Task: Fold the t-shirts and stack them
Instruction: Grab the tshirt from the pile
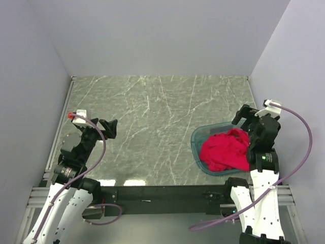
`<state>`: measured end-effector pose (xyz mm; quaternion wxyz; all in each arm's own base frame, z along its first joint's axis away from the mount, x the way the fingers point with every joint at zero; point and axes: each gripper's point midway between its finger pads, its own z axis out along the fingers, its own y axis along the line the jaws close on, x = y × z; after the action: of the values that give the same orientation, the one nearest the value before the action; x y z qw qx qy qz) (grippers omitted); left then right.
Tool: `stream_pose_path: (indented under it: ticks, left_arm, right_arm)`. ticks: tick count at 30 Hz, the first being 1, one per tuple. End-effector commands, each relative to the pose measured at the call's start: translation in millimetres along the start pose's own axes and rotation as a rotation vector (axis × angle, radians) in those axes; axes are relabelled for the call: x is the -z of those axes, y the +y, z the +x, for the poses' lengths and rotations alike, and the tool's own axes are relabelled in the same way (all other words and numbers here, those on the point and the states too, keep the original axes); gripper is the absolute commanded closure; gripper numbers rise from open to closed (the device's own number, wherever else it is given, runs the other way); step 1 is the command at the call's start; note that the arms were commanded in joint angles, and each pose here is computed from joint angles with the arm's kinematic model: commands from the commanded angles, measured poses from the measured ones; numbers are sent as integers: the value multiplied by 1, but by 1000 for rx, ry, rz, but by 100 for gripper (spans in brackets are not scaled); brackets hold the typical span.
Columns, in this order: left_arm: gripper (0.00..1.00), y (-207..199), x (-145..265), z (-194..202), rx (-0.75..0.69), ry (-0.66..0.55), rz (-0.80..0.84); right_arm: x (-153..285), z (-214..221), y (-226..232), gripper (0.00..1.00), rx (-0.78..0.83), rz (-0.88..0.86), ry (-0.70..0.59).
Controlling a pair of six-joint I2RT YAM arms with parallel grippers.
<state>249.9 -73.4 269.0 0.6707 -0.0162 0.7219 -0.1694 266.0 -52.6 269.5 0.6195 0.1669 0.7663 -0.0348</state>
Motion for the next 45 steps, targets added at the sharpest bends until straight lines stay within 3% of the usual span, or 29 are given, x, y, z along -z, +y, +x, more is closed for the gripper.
stream_pose_path:
  ticks: [1, 2, 3, 4, 6, 10, 19, 26, 32, 34, 35, 36, 37, 39, 42, 43, 45]
  left_arm:
    - [1, -8, 0, -12, -22, -51, 41]
    - [1, -8, 0, -13, -22, -53, 43]
    - [1, -8, -1, -11, -22, -46, 46]
    - [0, -9, -2, -10, -21, -42, 50]
    - [1, -10, -2, -9, -23, -37, 52]
    - [1, -11, 0, -10, -23, -43, 58]
    - [0, -14, 3, -13, -25, -59, 70]
    - [1, -16, 3, -12, -27, -58, 79]
    - [1, -18, 3, -12, -28, -57, 90]
    - [0, -18, 3, -11, -28, -55, 91]
    - [1, -18, 3, -11, -28, -54, 89]
    - [0, -18, 2, -10, -28, -50, 87]
    - [1, -18, 2, -10, -28, -50, 88]
    - [0, -18, 2, -9, -30, -48, 88]
    - [1, -17, 0, -8, -35, -43, 85]
    - [1, -17, 0, -7, -35, -40, 85]
    - [1, -16, -1, -5, -39, -31, 81]
  right_arm:
    - [10, -22, 16, 0, 60, -97, -44]
    - [13, -20, 24, 0, 119, -156, -25]
    - [23, -10, 56, 0, 302, -394, 7]
    - [39, 7, 67, 0, 413, -525, 80]
    - [51, 30, 74, 0, 601, -678, 155]
    - [57, 59, 48, 0, 689, -625, 345]
    - [59, 116, -1, 0, 829, -532, 637]
    - [43, 147, -23, 0, 856, -451, 745]
    - [13, 175, -59, 6, 919, -246, 803]
    - [4, 185, -64, 18, 917, -215, 821]
    - [2, 187, -61, 29, 899, -219, 826]
    - [1, 188, -57, 79, 871, -227, 838]
    - [-3, 169, -46, 100, 828, -242, 800]
    - [6, 137, 1, 100, 721, -439, 667]
    - [31, 42, 67, 100, 594, -634, 351]
    - [41, -8, 86, 100, 578, -663, 221]
    - [53, -45, 118, 100, 468, -782, 180]
